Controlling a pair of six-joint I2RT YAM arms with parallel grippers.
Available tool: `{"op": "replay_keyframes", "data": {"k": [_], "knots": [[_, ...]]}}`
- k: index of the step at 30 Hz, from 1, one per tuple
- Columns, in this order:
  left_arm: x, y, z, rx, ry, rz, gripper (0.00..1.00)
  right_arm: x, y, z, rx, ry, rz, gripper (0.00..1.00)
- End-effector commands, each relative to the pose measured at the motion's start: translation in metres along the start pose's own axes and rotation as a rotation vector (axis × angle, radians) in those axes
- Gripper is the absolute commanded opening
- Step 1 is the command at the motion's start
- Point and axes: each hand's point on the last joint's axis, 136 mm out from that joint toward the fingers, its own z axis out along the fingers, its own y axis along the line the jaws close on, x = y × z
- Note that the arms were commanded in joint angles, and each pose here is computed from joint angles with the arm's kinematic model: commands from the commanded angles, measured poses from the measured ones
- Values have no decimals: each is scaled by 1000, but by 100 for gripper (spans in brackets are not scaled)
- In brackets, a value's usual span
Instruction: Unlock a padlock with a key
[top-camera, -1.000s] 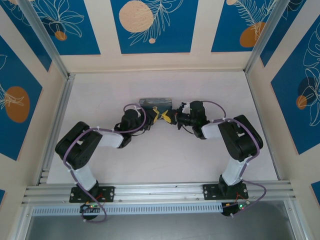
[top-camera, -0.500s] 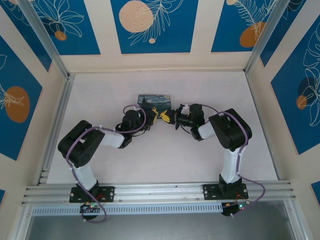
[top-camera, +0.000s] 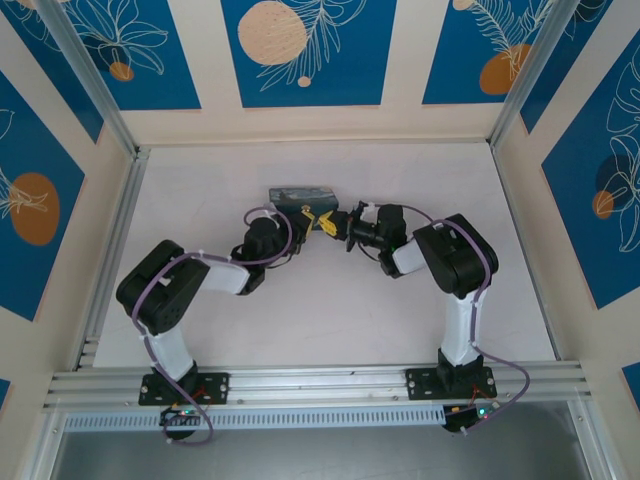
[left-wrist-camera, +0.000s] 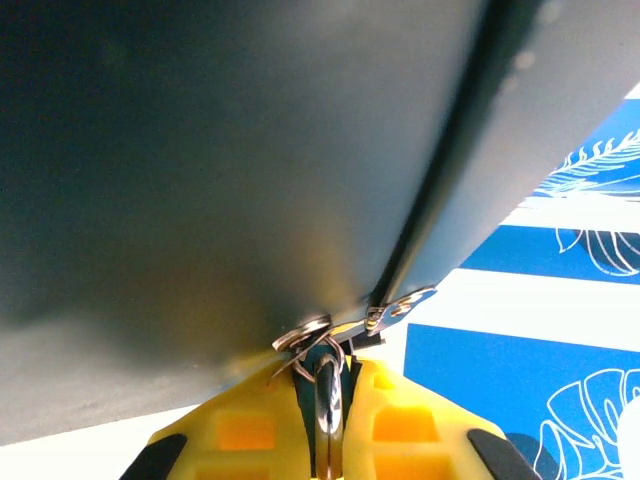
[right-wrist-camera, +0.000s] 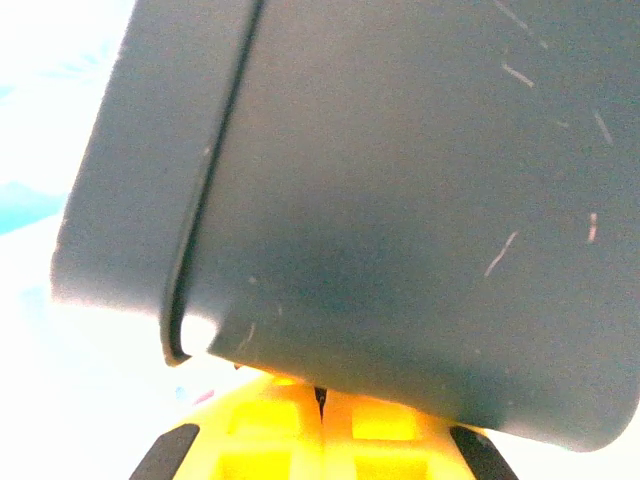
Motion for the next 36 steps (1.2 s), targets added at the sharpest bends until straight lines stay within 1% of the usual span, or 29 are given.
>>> {"op": "replay_keyframes", "data": {"k": [1, 7, 14, 18, 24, 29, 31, 33, 35, 36], "knots": [[117, -43, -11, 156, 430, 31, 0, 17, 21, 13, -34, 32, -84, 0], [117, -42, -16, 153, 428, 42, 0, 1, 10, -7, -20, -12, -75, 0], [123, -50, -22, 175, 471, 68, 0, 0, -3, -18, 114, 68, -200, 0], [125, -51, -26, 177, 485, 87, 0, -4, -7, -27, 131, 89, -213, 0], [128, -55, -25, 191, 504, 101, 0, -10, -18, -37, 148, 76, -198, 0], [131, -57, -24, 198, 520, 113, 0, -6, -16, -31, 144, 85, -187, 0], [134, -57, -23, 199, 530, 118, 0, 3, -5, -18, 109, 109, -182, 0], [137, -58, -22, 209, 541, 117, 0, 19, 11, 0, 80, 163, -209, 0], [140, -61, -21, 222, 555, 113, 0, 24, 16, 7, 105, 170, -246, 0], [142, -62, -22, 228, 561, 110, 0, 16, 10, 3, 151, 144, -242, 0]]}}
